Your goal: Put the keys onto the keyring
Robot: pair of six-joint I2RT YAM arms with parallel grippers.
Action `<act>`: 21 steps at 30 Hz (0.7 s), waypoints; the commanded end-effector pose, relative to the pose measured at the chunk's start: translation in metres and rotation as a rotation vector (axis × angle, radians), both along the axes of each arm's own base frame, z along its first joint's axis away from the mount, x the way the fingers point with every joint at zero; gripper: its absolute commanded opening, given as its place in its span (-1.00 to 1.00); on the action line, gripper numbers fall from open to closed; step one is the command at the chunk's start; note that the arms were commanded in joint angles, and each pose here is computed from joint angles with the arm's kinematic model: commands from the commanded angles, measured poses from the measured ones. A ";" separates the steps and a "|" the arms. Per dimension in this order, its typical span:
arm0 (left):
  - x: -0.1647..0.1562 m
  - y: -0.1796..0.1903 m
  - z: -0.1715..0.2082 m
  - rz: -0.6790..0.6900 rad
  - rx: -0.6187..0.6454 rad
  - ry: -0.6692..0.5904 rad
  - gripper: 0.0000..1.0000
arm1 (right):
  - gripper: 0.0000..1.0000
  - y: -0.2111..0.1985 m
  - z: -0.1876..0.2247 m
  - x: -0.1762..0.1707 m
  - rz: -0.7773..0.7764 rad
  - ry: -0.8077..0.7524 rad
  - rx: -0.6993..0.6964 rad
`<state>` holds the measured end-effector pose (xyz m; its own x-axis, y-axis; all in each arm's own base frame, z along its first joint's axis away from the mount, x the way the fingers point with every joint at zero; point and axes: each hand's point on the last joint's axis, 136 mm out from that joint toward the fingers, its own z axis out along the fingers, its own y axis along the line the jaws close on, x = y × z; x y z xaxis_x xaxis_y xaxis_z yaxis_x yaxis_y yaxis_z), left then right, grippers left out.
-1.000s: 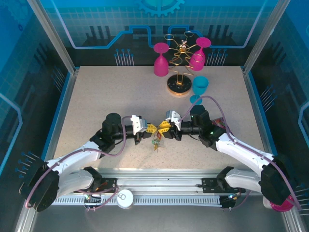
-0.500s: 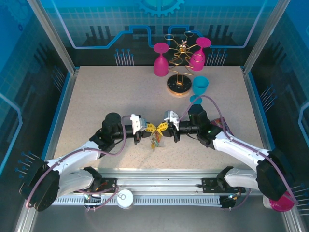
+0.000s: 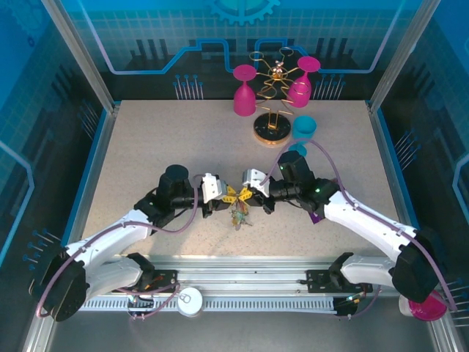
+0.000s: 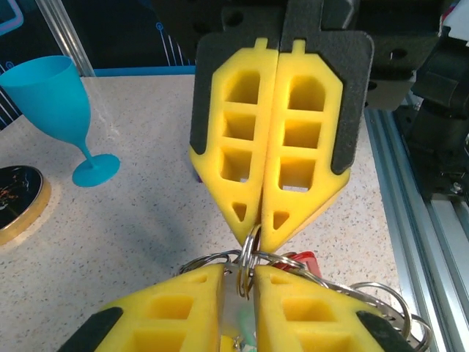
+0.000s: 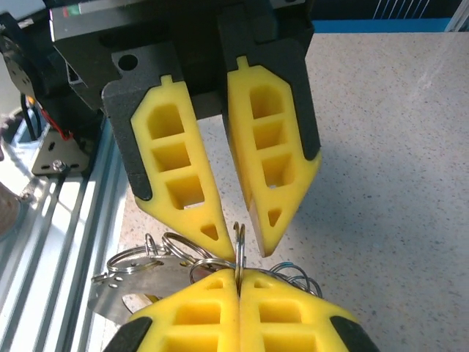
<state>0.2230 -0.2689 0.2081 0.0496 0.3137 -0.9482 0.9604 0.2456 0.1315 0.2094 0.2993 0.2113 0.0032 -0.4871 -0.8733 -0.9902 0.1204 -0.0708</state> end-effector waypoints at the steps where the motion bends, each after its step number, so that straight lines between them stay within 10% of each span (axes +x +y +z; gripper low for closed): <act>1: -0.004 0.003 0.001 -0.018 0.070 -0.034 -0.63 | -1.00 -0.002 -0.007 -0.006 0.046 -0.039 -0.129; 19: -0.009 -0.002 0.009 -0.067 0.038 -0.024 -1.00 | -1.00 0.022 0.004 -0.005 0.068 -0.111 -0.173; 21: -0.011 -0.002 0.009 -0.071 0.035 -0.037 -1.00 | -0.74 0.015 0.012 0.001 0.008 -0.083 -0.093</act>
